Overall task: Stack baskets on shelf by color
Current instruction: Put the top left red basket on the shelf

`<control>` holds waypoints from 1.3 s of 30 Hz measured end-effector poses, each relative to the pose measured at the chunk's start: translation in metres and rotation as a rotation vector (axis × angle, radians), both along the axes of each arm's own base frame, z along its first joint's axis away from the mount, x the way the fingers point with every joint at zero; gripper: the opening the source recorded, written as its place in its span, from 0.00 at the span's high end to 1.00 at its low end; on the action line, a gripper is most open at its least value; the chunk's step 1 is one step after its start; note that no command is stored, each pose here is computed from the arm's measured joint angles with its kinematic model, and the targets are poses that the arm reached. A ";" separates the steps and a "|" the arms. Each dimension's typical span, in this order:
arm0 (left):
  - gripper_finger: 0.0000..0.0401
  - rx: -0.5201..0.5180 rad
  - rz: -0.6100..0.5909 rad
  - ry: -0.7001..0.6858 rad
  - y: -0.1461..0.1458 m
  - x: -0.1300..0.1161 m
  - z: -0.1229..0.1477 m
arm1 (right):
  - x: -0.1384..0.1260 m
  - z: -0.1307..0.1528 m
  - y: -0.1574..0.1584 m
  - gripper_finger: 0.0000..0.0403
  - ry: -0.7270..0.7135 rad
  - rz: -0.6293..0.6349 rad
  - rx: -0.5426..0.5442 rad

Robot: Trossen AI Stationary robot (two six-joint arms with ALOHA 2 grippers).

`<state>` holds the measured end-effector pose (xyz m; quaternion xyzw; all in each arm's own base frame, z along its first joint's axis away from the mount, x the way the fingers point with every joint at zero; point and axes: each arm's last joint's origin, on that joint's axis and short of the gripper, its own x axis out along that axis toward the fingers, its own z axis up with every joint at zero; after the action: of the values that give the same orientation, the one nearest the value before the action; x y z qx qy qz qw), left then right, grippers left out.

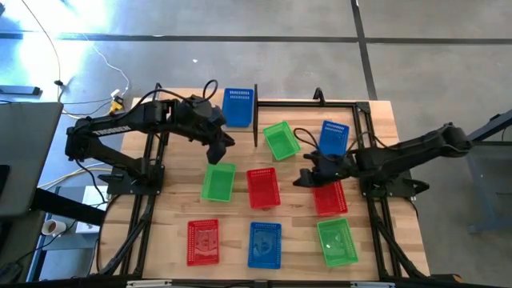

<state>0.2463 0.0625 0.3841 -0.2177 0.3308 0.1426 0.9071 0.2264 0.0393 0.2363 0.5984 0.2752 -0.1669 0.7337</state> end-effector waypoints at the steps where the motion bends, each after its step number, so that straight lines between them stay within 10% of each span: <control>1: 0.89 0.003 -0.009 0.000 -0.001 0.000 0.000 | 0.004 -0.001 0.000 0.64 0.001 0.003 -0.016; 12: 0.89 0.017 -0.055 0.018 -0.021 -0.002 0.001 | 0.055 0.017 -0.003 0.64 0.134 0.046 -0.143; 39: 0.89 -0.009 -0.023 0.063 -0.024 -0.005 -0.002 | 0.110 -0.064 -0.001 0.64 0.416 0.022 -0.135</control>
<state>0.2413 0.0386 0.3824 -0.2133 0.3622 0.1372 0.8969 0.3366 0.0381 0.1725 0.4975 0.4152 -0.2971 0.7013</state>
